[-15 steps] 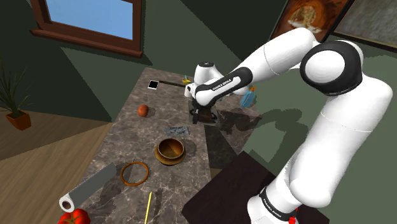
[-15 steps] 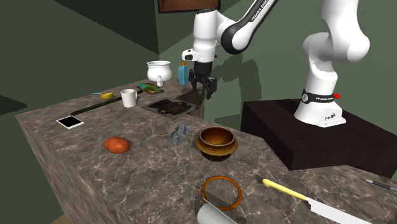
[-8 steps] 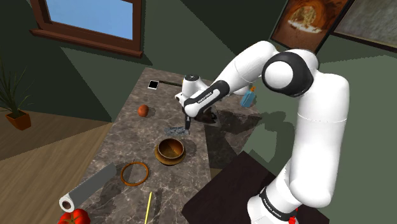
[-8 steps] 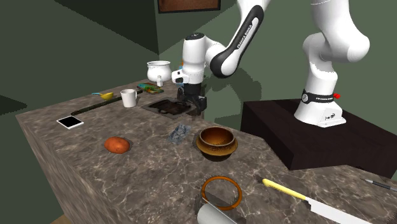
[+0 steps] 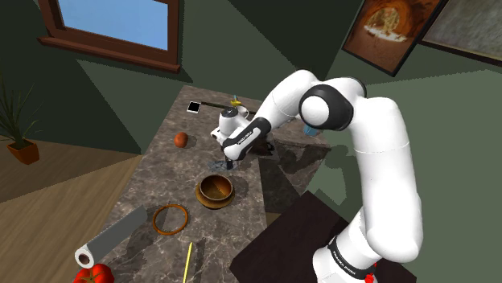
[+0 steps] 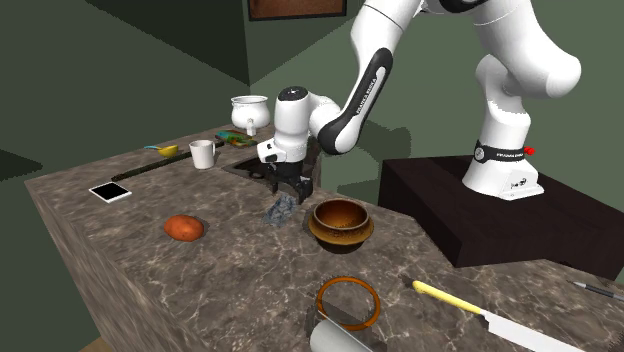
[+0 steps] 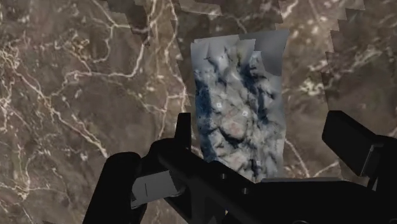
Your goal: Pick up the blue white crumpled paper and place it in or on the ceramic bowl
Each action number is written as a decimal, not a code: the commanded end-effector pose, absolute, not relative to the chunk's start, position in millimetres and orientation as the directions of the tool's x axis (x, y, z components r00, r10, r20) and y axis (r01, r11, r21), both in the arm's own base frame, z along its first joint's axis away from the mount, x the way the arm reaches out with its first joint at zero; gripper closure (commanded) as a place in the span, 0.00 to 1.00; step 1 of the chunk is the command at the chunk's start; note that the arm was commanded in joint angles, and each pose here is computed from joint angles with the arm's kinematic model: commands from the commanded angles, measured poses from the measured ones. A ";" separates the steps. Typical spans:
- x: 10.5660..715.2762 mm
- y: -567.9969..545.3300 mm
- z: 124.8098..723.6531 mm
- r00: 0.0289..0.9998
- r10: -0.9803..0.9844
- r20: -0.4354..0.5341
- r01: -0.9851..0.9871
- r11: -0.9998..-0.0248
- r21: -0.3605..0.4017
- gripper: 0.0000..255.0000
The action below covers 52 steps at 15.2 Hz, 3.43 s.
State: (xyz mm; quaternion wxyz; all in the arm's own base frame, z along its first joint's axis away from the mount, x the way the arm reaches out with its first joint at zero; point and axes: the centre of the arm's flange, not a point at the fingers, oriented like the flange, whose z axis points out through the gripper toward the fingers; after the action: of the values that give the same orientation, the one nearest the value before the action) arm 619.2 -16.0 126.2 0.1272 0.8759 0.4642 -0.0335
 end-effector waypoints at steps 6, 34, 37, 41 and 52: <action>621.8 -24.0 97.7 0.564 0.806 -0.177 0.823 -0.534 0.192 0.00; 621.8 -24.0 161.1 0.564 0.806 -0.177 0.823 -0.534 0.192 1.00; 621.8 -24.0 176.9 0.564 0.806 -0.177 0.823 -0.534 0.192 1.00; 621.8 -24.0 198.0 0.564 0.806 -0.177 0.823 -0.534 0.192 1.00; 621.8 -24.0 256.1 0.564 0.806 -0.177 0.823 -0.534 0.192 1.00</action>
State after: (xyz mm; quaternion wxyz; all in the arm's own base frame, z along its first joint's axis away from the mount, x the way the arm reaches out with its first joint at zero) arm 621.9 -24.2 250.0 0.1277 0.8752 0.4655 -0.0334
